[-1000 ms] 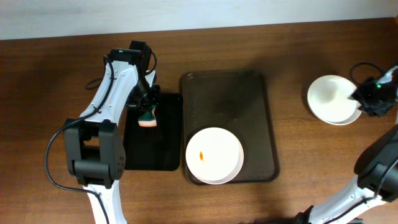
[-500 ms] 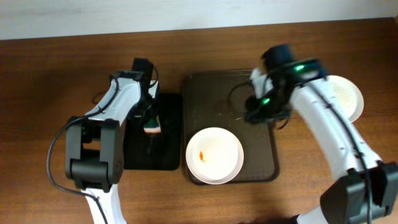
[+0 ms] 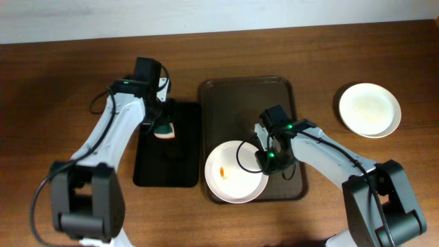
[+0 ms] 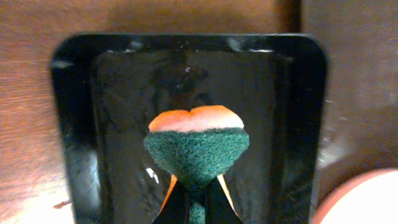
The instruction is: Clean dirty plates on tray and stack at the side
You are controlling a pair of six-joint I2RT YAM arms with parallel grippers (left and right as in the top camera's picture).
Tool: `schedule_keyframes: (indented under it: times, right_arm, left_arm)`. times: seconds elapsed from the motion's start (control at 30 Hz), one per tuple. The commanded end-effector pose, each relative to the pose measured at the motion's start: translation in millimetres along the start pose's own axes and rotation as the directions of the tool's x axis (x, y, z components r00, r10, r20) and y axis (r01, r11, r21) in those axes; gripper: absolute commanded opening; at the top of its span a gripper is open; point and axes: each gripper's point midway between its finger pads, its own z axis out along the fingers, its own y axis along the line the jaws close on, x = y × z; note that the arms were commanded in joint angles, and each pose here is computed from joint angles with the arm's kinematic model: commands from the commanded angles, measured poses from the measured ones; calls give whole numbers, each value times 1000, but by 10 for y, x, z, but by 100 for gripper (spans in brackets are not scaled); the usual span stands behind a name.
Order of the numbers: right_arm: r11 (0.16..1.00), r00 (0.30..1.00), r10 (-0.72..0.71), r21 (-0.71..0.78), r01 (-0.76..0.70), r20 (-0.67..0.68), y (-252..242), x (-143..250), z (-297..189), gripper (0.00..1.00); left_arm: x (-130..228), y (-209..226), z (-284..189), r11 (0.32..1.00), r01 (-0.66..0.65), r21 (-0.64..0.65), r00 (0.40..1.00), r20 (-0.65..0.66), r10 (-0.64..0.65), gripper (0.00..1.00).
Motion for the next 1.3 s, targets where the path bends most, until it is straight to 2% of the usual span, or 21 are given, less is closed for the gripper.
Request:
schedule_keyframes:
  times: [0.0,0.1,0.2,0.3,0.47,0.6,0.7,0.8,0.83,0.93,1.0,1.07,1.1,1.17,1.27]
  right_arm:
    - [986,995,85,138,-91,45,-259,-68,-7,4]
    - [913,943,277,257,-318,185,-689,-296,-216,4]
    - [882,895,338,234,-409,290,-915,-539,-383,4]
    - [930,908,272,153,-333,320,-849,-726,-405,4]
    - [929,904,255,173,-328,343,-878,-774,-428,4]
    - [941,914,218,174,-290,343,-859,-800,-429,4]
    - [941,917,221,175,-290,333,-857,-774,-419,5]
    - [941,918,222,176,-290,329,-856,-765,-416,6]
    - [941,918,222,175,-291,329,-856,-765,-416,9]
    - [925,899,281,156,-347,336,-861,-760,-387,14]
    - [922,902,290,159,-353,320,-874,-752,-303,22]
    - [920,914,299,171,-353,276,-899,-700,-143,22]
    - [919,916,301,175,-353,264,-910,-696,-79,21]
    - [920,917,303,173,-353,258,-923,-716,11,4]
    - [919,918,304,175,-353,254,-927,-705,13,4]
  left_arm:
    - [4,-31,-169,1000,-17,8,1000,22,17,0]
    - [43,-36,-168,1000,-28,3,1000,7,28,0]
    - [45,32,-140,999,-27,-35,1000,10,27,0]
    - [143,103,103,996,-37,-84,999,19,39,0]
    - [517,88,794,997,-30,-73,994,102,38,0]
    - [729,132,948,997,-31,-74,995,96,38,0]
    - [677,113,843,997,-20,-72,996,83,26,0]
    - [414,39,452,998,-17,-67,996,81,23,0]
    - [314,-18,306,998,-23,-51,996,80,27,0]
    - [55,-228,-71,998,-54,31,994,92,51,0]
    - [-82,-363,-223,994,-69,80,990,125,58,0]
    - [-103,-673,-273,977,-117,180,985,145,92,0]
    - [-98,-777,-279,971,-138,198,982,152,108,0]
    - [-122,-1113,-302,956,-184,228,971,196,140,0]
    - [-202,-1580,-223,936,-199,289,960,252,126,0]
